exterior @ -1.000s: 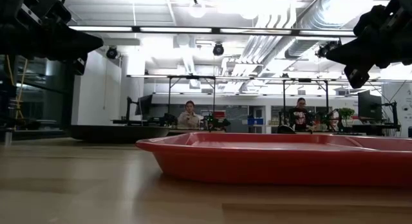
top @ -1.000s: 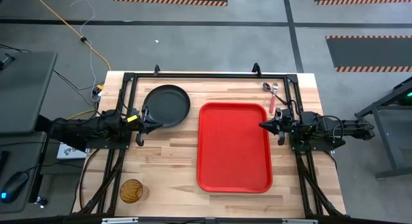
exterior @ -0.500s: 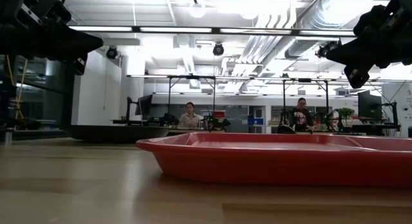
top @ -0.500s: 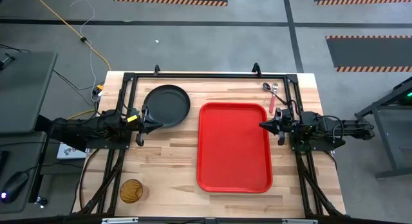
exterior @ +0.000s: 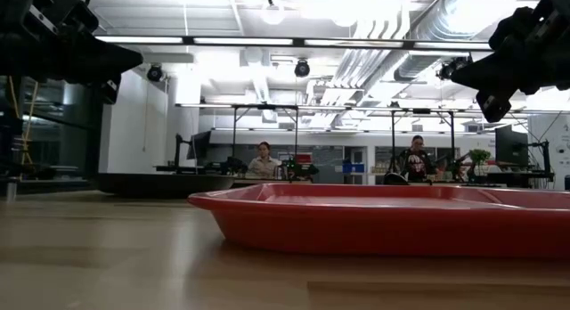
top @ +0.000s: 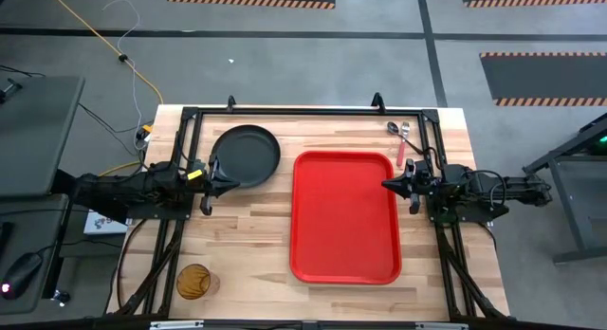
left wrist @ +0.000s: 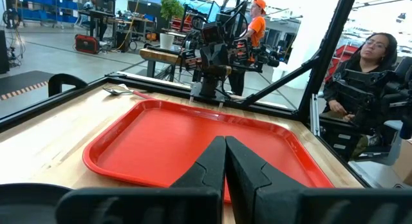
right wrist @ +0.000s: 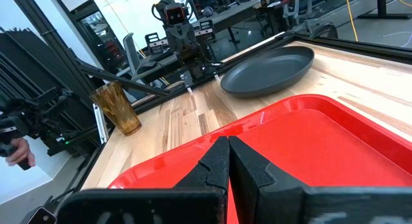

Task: Pick and place plate/cup/fork/spoon on tray

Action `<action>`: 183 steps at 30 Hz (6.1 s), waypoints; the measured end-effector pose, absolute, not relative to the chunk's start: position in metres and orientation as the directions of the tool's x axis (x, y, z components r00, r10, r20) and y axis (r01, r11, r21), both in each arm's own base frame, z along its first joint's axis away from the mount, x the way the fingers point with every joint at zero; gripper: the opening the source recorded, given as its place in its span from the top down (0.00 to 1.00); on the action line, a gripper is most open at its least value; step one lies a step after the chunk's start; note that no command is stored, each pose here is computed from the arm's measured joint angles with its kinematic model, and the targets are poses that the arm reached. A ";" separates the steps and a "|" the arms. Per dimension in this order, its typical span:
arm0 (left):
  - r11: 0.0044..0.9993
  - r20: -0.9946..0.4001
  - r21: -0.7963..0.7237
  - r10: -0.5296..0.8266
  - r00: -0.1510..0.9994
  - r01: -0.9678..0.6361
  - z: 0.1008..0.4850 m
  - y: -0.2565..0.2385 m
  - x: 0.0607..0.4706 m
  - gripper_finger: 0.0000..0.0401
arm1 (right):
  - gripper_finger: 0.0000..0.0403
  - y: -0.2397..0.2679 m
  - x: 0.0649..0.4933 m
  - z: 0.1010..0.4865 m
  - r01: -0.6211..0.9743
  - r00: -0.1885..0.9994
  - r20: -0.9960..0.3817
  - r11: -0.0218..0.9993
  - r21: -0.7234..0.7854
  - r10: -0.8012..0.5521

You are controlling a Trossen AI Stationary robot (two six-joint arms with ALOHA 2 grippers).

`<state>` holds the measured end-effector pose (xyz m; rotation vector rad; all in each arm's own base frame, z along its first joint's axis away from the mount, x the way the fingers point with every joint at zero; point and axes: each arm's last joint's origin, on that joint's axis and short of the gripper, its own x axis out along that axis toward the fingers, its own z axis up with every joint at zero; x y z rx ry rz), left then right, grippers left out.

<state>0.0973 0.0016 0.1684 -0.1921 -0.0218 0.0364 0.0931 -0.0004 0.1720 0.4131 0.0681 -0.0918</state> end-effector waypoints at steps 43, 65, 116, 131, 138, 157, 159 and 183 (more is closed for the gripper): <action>0.759 -0.649 -0.178 0.388 0.655 -0.626 0.318 0.046 0.163 0.37 | 1.00 0.000 0.093 0.172 0.103 0.994 -0.085 0.912 0.397 -0.075; 0.838 -0.973 -0.083 0.048 0.224 -0.540 0.251 0.079 0.236 0.36 | 1.00 0.000 0.093 0.172 0.103 0.994 -0.085 0.912 0.397 -0.075; 0.857 -0.996 0.085 0.083 -0.026 -0.508 0.140 0.059 0.303 0.45 | 1.00 0.000 0.093 0.172 0.103 0.994 -0.085 0.912 0.397 -0.075; 0.867 -0.994 0.111 0.108 -0.035 -0.487 0.145 0.059 0.300 0.96 | 1.00 0.000 0.093 0.172 0.103 0.994 -0.085 0.912 0.397 -0.075; 0.864 -0.990 0.133 0.134 -0.031 -0.485 0.152 0.062 0.296 0.97 | 1.00 0.000 0.093 0.172 0.103 0.994 -0.085 0.912 0.397 -0.075; 0.885 -0.969 0.239 0.246 -0.035 -0.401 0.189 0.068 0.295 0.99 | 1.00 0.000 0.093 0.172 0.103 0.994 -0.085 0.912 0.398 -0.075; 0.885 -0.962 0.254 0.271 -0.012 -0.390 0.203 0.069 0.296 0.99 | 1.00 0.000 0.093 0.172 0.103 0.994 -0.085 0.912 0.398 -0.075; 0.819 -0.753 0.569 0.553 0.356 -0.069 0.347 0.073 0.327 0.99 | 1.00 0.000 0.093 0.172 0.103 0.994 -0.085 0.912 0.397 -0.075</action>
